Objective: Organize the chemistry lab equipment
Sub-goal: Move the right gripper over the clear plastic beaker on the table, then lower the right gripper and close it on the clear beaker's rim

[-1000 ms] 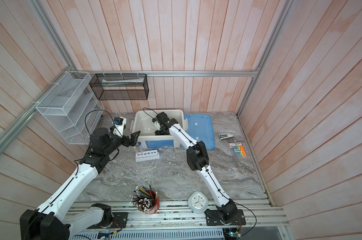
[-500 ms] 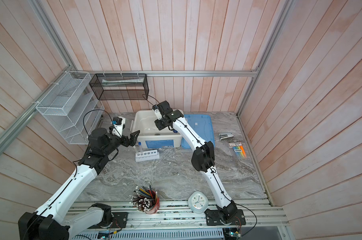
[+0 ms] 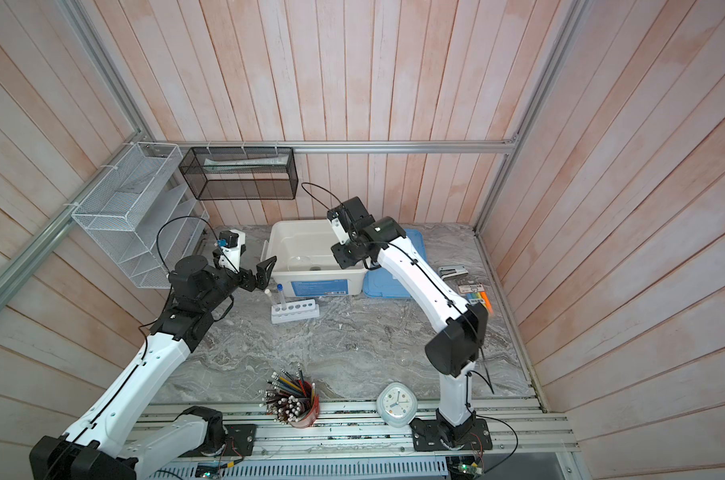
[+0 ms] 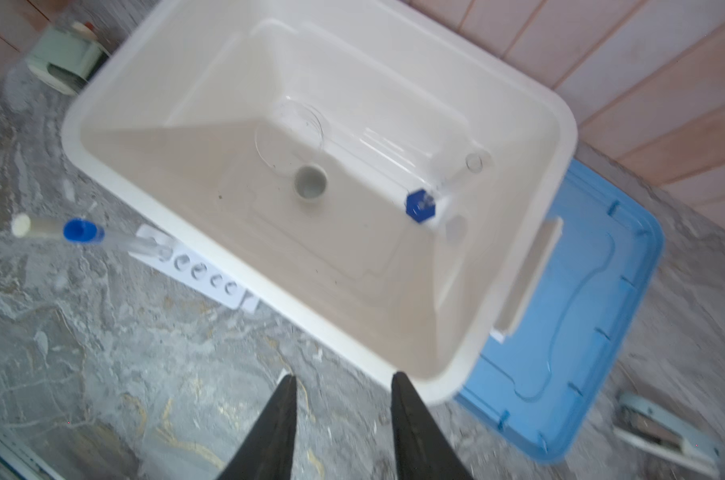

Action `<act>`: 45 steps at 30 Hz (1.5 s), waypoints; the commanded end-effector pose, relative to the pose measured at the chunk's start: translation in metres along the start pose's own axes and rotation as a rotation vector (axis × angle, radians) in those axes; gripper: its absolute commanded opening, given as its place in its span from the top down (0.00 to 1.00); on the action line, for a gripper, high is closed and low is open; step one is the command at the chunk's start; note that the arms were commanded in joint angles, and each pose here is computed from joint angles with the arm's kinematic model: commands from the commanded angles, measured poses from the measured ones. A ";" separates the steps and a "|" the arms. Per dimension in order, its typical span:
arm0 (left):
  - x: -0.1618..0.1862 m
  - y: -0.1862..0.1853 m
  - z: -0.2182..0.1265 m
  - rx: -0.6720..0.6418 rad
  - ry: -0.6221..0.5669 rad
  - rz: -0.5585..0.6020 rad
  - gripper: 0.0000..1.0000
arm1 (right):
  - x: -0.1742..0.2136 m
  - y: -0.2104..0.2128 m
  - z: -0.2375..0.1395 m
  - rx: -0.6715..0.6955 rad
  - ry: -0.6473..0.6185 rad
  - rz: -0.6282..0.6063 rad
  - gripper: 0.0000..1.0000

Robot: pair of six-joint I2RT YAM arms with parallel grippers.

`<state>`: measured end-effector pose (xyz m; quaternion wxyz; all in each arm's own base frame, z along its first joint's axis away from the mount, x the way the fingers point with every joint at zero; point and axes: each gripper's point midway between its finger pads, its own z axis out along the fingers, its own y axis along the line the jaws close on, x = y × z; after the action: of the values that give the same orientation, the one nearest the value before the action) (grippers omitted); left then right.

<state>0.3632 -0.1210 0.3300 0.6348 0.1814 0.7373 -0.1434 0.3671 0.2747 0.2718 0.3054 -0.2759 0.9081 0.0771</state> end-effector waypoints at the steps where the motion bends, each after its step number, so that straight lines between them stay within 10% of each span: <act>1: -0.024 -0.010 0.002 0.052 -0.038 -0.023 0.00 | 0.050 -0.028 -0.027 0.119 0.028 0.156 0.61; 18: -0.024 -0.086 0.053 0.162 -0.020 0.136 0.00 | 0.288 -0.045 -0.045 0.203 0.251 0.800 0.57; 45: -0.011 -0.080 0.048 0.130 -0.003 0.151 0.00 | 0.333 -0.039 0.027 0.181 0.366 0.826 0.64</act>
<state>0.3715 -0.2173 0.3295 0.6247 0.2766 0.7145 -0.1508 0.1804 0.0988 0.0578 0.1064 0.1263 0.9845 0.0582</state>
